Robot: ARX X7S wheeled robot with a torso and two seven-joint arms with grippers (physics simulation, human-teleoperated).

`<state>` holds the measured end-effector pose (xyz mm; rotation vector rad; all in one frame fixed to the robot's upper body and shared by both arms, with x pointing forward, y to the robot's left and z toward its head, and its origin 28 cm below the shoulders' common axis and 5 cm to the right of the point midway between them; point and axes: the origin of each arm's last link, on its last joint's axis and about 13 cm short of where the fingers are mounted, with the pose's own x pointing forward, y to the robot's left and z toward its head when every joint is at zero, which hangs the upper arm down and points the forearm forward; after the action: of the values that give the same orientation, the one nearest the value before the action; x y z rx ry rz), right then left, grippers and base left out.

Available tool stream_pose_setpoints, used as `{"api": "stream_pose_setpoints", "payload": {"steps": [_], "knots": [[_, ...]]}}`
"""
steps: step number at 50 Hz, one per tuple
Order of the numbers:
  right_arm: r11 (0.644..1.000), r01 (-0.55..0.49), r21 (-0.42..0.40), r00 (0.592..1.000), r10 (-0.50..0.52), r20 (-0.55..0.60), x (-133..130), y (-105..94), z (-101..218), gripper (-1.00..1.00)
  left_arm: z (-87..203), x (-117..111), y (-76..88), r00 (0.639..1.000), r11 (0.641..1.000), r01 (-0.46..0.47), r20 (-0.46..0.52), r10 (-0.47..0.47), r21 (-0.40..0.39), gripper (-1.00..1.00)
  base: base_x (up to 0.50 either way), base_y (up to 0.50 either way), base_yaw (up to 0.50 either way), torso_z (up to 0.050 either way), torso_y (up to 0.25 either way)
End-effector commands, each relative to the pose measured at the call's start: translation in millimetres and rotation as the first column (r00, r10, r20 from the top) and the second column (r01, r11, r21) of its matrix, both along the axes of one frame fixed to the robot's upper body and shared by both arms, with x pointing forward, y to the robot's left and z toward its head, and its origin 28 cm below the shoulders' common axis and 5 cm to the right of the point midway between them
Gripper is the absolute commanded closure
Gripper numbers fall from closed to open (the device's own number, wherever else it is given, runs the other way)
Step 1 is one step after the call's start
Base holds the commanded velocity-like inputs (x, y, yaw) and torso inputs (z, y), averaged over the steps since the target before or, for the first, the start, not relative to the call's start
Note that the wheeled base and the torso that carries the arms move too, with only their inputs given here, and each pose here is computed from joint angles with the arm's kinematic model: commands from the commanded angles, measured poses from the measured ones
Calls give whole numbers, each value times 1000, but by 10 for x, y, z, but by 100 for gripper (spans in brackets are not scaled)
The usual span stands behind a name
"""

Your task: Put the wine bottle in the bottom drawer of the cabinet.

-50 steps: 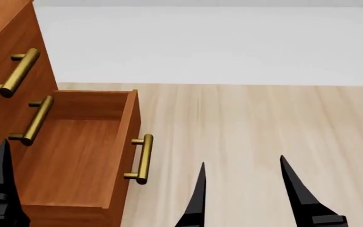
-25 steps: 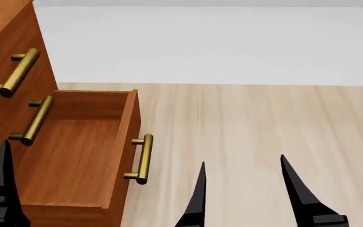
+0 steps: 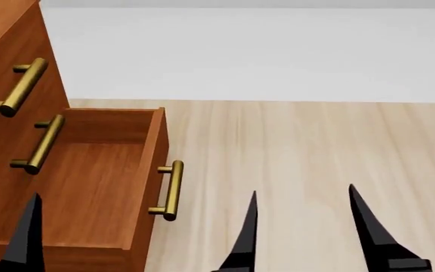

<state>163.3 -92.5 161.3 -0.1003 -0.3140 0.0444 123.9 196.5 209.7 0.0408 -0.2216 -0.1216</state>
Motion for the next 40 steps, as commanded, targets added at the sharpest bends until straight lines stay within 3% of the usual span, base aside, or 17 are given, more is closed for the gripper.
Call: {"api": "stream_pose_setpoints", "payload": {"steps": [1,22,40], "knots": [[1000,13,-1,1000,-13,7,-18,-25,26,-100,25,-79,106,999,999,-43,-24,43,-2,-100,0,0,0,0,0],[984,176,6,984,-177,28,-49,-326,83,-100,9,-63,88,998,998,-58,-17,58,-5,-100,0,0,0,0,0],[968,251,6,968,-251,9,-47,-505,57,-100,4,-62,78,998,998,-55,-18,55,-4,-100,0,0,0,0,0]]}}
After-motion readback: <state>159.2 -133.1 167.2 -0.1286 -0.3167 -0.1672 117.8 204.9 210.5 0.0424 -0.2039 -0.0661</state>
